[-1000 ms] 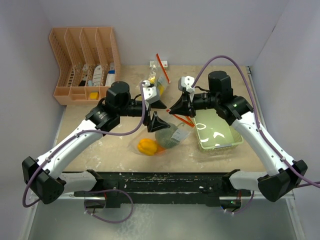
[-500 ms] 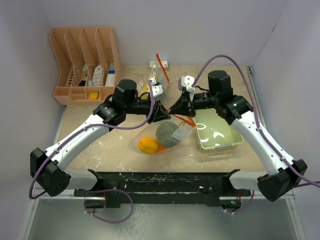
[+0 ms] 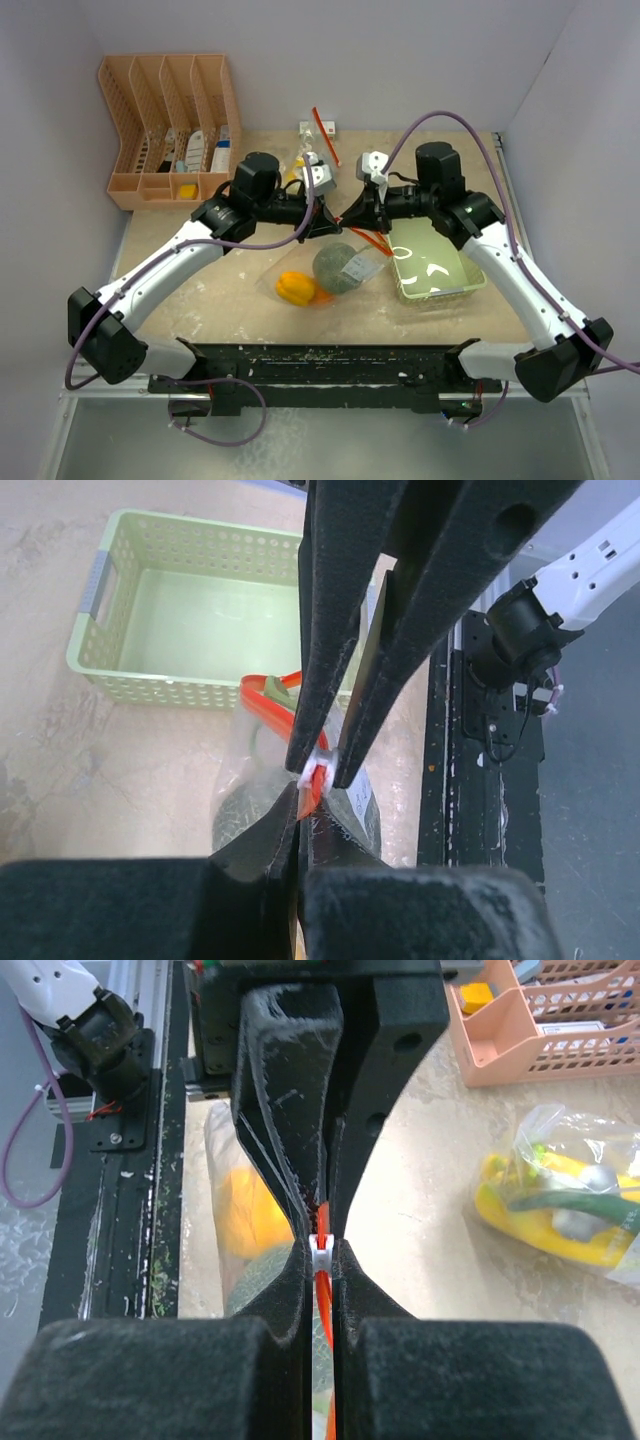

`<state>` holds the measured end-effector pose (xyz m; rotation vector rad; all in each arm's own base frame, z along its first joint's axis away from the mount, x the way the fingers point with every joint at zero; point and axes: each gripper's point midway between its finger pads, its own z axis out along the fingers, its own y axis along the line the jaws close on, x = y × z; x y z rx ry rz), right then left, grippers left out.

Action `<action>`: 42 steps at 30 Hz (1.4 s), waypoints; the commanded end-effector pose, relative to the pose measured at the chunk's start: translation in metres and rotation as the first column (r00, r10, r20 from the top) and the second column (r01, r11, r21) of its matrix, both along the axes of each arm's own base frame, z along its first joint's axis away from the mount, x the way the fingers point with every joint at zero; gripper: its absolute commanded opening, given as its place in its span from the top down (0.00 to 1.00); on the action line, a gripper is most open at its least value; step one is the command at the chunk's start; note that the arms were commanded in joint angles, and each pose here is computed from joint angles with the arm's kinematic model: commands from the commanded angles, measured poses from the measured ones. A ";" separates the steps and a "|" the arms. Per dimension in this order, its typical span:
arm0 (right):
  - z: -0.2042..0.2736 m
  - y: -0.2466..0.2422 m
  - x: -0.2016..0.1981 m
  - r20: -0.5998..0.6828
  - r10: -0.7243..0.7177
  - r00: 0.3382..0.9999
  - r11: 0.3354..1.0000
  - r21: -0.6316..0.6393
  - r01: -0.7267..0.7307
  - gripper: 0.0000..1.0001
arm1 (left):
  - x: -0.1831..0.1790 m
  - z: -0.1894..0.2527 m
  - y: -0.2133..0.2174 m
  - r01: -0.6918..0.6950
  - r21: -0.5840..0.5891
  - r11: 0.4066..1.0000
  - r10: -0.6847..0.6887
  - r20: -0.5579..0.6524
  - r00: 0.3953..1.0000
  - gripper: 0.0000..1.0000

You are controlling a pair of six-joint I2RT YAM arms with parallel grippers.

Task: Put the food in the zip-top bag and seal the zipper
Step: Zip the zipper food storage bag at the center of the board.

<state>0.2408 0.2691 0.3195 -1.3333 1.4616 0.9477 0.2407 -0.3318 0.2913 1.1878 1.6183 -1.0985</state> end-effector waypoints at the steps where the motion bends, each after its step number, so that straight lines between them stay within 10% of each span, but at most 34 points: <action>1: -0.014 -0.009 0.007 0.020 -0.074 0.997 0.996 -0.046 0.075 1.00 | -0.003 0.041 0.010 -0.007 -0.065 0.998 0.016 0.142 0.990 1.00; 42: -0.078 -0.065 0.021 -0.019 -0.410 0.912 0.895 -0.202 0.398 1.00 | 0.057 0.031 0.096 -0.452 -0.063 0.890 0.452 0.261 0.853 1.00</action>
